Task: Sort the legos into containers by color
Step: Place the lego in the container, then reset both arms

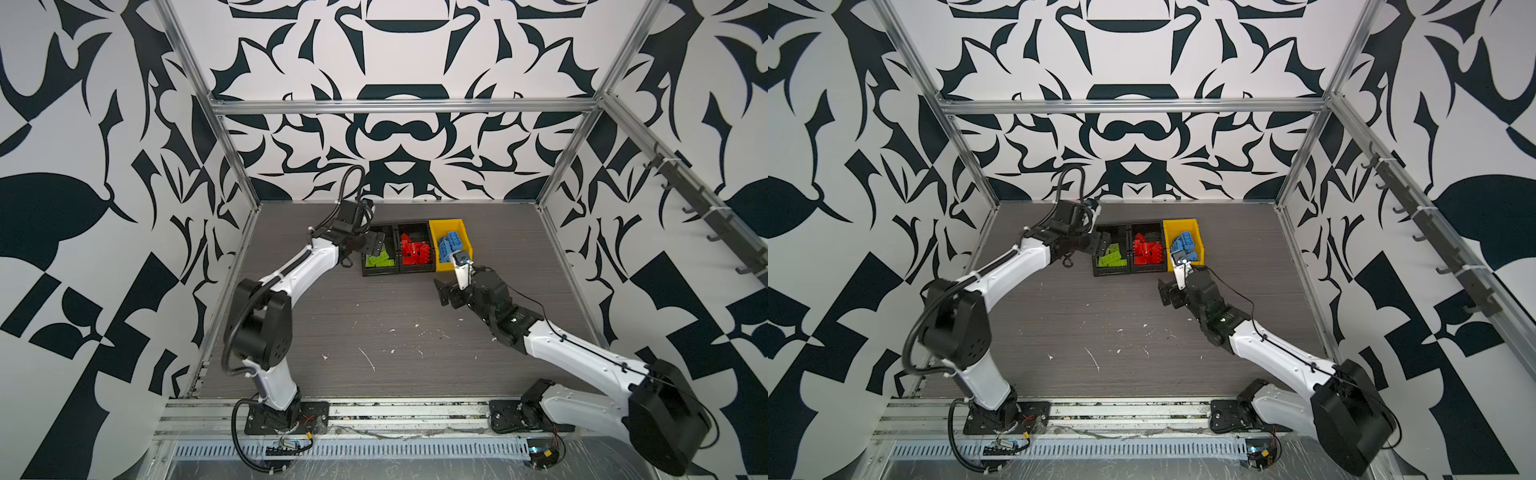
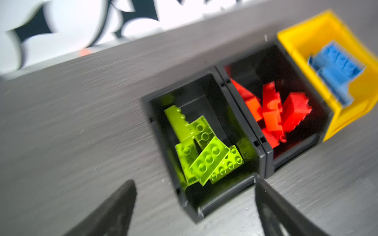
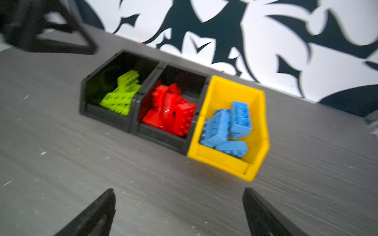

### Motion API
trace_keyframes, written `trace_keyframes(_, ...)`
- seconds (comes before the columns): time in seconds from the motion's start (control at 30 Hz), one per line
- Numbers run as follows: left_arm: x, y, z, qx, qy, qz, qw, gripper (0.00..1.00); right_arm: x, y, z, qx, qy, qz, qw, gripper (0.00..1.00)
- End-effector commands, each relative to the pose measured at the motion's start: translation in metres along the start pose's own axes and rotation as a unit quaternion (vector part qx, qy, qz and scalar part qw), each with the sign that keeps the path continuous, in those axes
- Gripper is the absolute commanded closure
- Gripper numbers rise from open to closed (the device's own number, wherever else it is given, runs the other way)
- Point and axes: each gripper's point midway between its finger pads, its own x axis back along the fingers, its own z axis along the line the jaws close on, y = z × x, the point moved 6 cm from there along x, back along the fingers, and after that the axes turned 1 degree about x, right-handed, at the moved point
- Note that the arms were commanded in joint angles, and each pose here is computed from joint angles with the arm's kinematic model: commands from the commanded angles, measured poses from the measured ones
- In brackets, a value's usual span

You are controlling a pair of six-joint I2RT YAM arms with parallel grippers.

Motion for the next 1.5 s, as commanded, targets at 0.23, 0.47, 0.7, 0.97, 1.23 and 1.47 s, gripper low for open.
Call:
trace_keyframes(0.23, 0.060, -0.088, 0.108, 0.102, 0.207, -0.154, 0.961, 0.00, 0.025, -0.047, -0.136, -0.137, -0.274, -0.031, 0.952, 0.00)
trace_keyframes(0.47, 0.043, -0.141, 0.131, 0.127, 0.276, -0.160, 0.939, 0.00, 0.018, -0.076, -0.159, -0.151, -0.316, -0.035, 0.936, 0.00)
trace_keyframes(0.7, 0.035, -0.152, 0.127, 0.099, 0.245, -0.182, 0.947, 0.00, -0.021, -0.086, -0.157, -0.130, -0.265, -0.010, 0.955, 0.00)
trace_keyframes(0.97, 0.018, -0.164, 0.129, 0.078, 0.210, -0.233, 0.946, 0.00, -0.046, -0.105, -0.143, -0.104, -0.194, -0.002, 0.976, 0.00)
trace_keyframes(1.23, 0.007, -0.159, 0.126, 0.075, 0.182, -0.194, 0.961, 0.00, -0.051, -0.104, -0.138, -0.093, -0.178, 0.010, 0.980, 0.00)
trace_keyframes(1.47, 0.005, -0.158, 0.125, 0.070, 0.178, -0.187, 0.964, 0.00, -0.051, -0.104, -0.138, -0.093, -0.178, 0.008, 0.980, 0.01)
